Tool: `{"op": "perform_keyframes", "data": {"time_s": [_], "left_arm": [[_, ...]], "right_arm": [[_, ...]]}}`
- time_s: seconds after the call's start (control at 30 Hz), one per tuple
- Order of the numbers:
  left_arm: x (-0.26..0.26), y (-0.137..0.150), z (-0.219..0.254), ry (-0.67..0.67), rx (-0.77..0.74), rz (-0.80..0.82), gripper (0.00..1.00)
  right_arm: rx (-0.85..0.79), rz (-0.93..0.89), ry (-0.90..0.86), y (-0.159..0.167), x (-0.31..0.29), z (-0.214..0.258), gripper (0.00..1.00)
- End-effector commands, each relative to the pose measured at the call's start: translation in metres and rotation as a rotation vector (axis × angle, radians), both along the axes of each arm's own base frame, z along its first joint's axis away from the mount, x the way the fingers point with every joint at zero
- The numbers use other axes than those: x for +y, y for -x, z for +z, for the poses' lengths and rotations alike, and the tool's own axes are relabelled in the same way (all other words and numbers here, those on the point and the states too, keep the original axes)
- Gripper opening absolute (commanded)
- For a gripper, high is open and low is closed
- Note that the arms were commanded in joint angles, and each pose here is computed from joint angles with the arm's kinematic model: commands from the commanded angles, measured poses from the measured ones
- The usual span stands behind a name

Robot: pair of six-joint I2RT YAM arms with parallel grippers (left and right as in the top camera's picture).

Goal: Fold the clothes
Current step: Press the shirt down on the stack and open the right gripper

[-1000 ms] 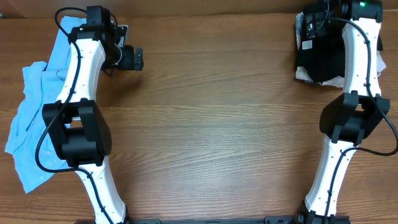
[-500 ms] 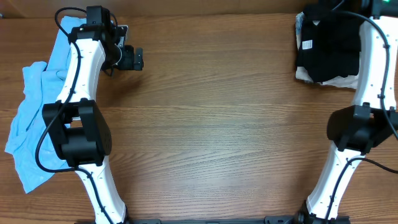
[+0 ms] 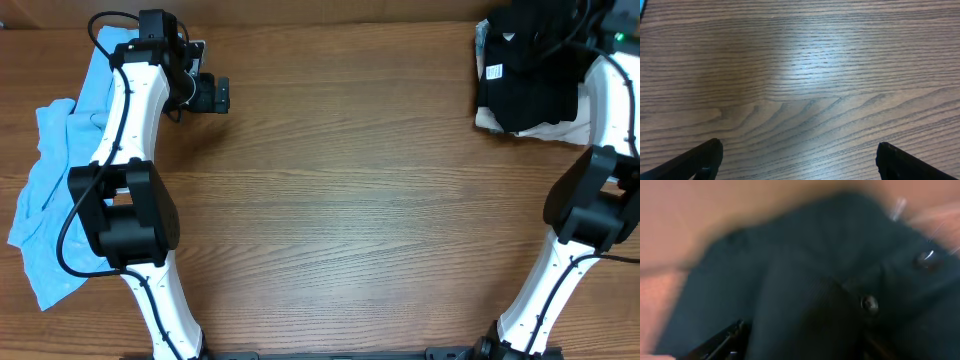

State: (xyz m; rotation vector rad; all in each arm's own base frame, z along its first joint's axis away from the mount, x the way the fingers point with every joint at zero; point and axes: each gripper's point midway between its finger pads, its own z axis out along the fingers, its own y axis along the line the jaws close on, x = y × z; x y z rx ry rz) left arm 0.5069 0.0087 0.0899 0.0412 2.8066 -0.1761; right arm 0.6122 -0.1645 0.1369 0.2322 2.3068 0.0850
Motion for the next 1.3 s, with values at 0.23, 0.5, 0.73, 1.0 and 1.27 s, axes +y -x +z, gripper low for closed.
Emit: {"op": "perform_keyframes", "data": {"time_s": [0.23, 0.5, 0.73, 1.0, 1.27], "left_arm": [[0.0, 0.0, -0.004, -0.004, 0.007, 0.005, 1.0], [0.0, 0.0, -0.004, -0.004, 0.007, 0.005, 1.0], [0.0, 0.0, -0.004, -0.004, 0.007, 0.005, 1.0], [0.0, 0.0, -0.004, -0.004, 0.007, 0.005, 1.0], [0.0, 0.0, -0.004, -0.004, 0.006, 0.005, 1.0]], "right_arm": [[0.18, 0.051, -0.14, 0.03, 0.047, -0.084, 1.0], [-0.022, 0.039, -0.077, 0.032, 0.036, 0.087, 1.0], [-0.143, 0.066, -0.034, 0.104, 0.068, 0.235, 1.0], [-0.221, 0.192, -0.035, 0.193, 0.144, 0.315, 1.0], [-0.172, 0.28, -0.058, 0.264, 0.188, 0.327, 1.0]]}}
